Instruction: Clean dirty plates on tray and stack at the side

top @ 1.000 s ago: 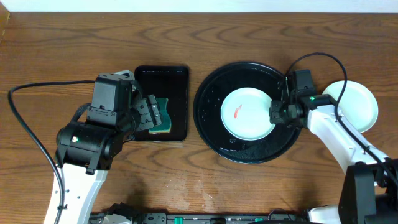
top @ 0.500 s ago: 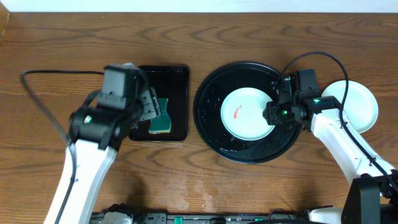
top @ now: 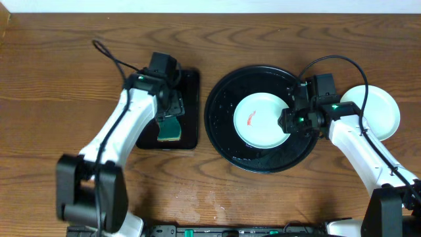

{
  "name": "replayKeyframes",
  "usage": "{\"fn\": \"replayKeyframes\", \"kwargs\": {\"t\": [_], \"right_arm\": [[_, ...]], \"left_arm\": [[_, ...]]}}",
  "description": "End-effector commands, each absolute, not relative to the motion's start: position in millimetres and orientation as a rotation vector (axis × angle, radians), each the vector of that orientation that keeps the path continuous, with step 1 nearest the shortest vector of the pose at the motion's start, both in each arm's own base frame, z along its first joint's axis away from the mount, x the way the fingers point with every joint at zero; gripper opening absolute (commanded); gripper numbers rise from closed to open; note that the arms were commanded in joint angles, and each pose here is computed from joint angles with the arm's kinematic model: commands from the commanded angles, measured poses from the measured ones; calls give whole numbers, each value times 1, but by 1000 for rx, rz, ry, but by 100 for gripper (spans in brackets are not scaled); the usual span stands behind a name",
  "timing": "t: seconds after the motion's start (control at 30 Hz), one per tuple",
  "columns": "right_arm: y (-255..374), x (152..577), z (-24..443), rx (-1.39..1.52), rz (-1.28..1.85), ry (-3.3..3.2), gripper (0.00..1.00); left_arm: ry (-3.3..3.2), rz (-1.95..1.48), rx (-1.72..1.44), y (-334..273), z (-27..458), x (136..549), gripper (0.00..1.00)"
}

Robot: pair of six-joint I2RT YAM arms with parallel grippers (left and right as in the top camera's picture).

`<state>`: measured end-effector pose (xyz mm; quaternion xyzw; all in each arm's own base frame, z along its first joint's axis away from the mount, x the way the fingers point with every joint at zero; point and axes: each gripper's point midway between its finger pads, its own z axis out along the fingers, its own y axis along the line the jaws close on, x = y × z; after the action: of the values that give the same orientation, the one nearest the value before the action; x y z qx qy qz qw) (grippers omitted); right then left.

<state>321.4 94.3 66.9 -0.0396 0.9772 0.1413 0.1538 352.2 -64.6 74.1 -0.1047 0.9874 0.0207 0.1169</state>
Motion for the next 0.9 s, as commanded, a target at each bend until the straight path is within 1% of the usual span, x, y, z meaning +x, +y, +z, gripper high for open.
{"fn": "replayKeyframes", "kwargs": {"t": [0.0,0.03,0.07,0.2,0.3,0.33,0.4,0.43,0.6,0.87], "right_arm": [[97,322,73,-134,422,2784,38],[97,322,73,-134,422,2785,38],[97,322,73,-133,422,2785,38],[97,322,73,-134,421,2786,38],[97,322,73,-134,421,2786,38],[97,322,73,-133,422,2786,37],[97,322,73,-133,422,2786,36],[97,322,73,-133,422,2786,36],[97,322,73,-131,422,2786,35],[97,322,73,-129,422,2786,34]], "left_arm": [[2924,130,-317,-58,49,358,53],[2931,144,-323,-55,42,359,50],[2941,150,-330,-54,34,361,50],[3004,149,-349,-53,1,361,49],[3041,147,-348,-55,-15,357,50],[3048,149,-349,-55,-17,357,44],[3053,146,-348,-56,-19,356,15],[3050,145,-348,-56,-17,356,8],[3009,116,-319,-57,3,362,7],[2885,52,-316,-58,64,364,8]]}}
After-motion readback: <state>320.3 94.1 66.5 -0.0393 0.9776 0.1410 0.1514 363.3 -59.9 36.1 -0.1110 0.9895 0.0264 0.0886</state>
